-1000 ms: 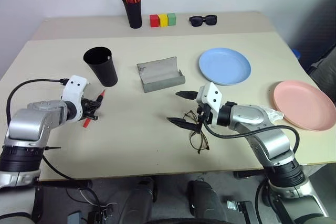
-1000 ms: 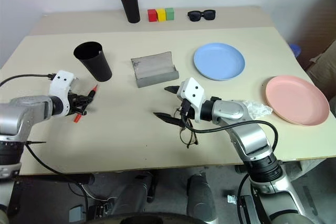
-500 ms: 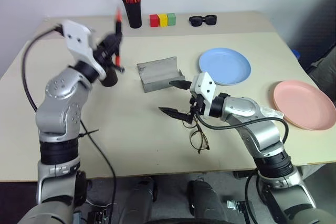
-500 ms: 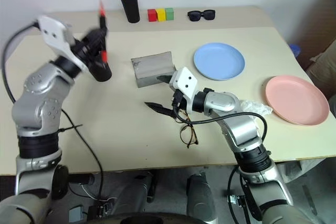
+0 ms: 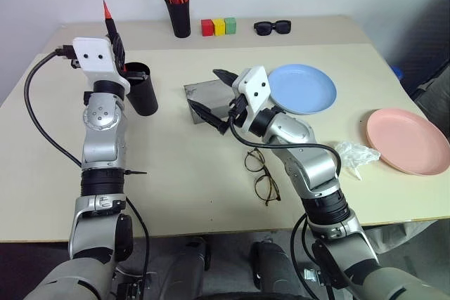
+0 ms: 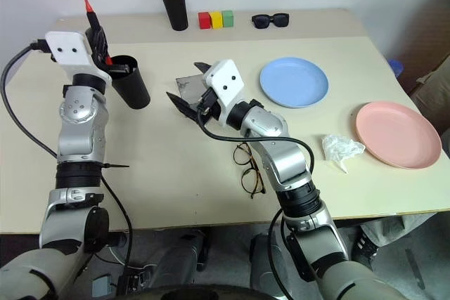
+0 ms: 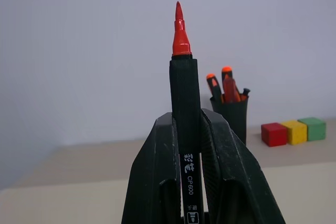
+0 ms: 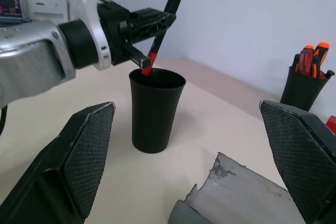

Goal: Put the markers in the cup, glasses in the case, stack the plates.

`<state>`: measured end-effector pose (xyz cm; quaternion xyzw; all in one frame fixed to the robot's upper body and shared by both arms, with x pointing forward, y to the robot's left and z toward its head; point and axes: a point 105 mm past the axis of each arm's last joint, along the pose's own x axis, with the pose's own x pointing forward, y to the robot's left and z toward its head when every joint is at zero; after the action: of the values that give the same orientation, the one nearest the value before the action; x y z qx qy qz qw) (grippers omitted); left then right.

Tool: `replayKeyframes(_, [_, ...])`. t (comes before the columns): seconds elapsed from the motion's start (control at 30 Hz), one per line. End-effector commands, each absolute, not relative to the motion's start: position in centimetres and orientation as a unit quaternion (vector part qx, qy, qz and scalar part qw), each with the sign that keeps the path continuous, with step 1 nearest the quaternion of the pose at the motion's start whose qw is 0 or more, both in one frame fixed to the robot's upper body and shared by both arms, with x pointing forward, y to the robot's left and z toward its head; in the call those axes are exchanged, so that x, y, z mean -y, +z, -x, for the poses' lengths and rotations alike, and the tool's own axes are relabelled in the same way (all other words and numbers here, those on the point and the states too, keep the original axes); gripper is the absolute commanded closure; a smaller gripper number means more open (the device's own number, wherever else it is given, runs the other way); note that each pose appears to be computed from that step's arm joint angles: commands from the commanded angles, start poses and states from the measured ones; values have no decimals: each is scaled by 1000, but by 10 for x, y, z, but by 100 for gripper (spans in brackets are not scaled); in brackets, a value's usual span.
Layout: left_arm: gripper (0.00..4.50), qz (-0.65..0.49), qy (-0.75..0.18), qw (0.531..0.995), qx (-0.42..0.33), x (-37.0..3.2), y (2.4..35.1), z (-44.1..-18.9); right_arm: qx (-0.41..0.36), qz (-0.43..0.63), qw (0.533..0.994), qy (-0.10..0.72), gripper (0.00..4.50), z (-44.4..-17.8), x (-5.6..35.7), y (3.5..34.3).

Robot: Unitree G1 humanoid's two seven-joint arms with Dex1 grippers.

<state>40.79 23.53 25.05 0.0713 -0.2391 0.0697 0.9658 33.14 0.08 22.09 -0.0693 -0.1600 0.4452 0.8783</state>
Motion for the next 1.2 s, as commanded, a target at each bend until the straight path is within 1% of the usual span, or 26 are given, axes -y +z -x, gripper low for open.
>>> replayKeyframes(0.03, [441,-63,81,958,269,-240,263,-405,182,65,871,451,0,-323,-4,230])
replayKeyframes(0.27, [441,-46,87,960,261,-240,254,-408,180,65,872,451,0,-324,-2,230])
replayKeyframes(0.33, [348,-45,88,960,261,-239,252,-408,179,64,872,451,0,-324,-1,230])
replayKeyframes(0.37, [310,-44,88,960,260,-239,252,-408,179,64,872,451,0,-324,-1,229])
replayKeyframes(0.57, [14,-44,93,960,261,-239,251,-407,174,65,870,456,0,-323,-2,228])
replayKeyframes(0.6, [3,-44,93,959,262,-239,251,-406,174,65,870,457,0,-323,-2,227])
replayKeyframes(0.7, [3,-40,86,957,274,-234,259,-404,174,66,870,457,0,-323,-1,227])
replayKeyframes(0.73, [3,-34,68,956,283,-227,266,-404,173,68,871,455,0,-323,1,227])
replayKeyframes(0.8, [3,-26,9,956,293,-207,278,-403,168,74,874,451,0,-325,10,226])
replayKeyframes(0.87, [3,-33,-75,956,282,-179,281,-401,159,84,876,447,0,-326,21,222])
replayKeyframes(0.93, [3,-51,-178,952,244,-148,274,-397,144,102,876,449,0,-325,35,216])
replayKeyframes(1.0, [3,-75,-276,941,179,-119,256,-389,125,119,874,454,0,-322,50,210])
replayKeyframes(1.03, [3,-87,-307,937,144,-111,245,-387,116,126,873,456,0,-321,56,207])
replayKeyframes(1.1, [3,-104,-340,932,75,-103,223,-386,95,146,869,464,0,-316,68,201])
replayKeyframes(1.2, [3,-106,-374,921,6,-97,204,-387,65,174,862,472,0,-310,84,192])
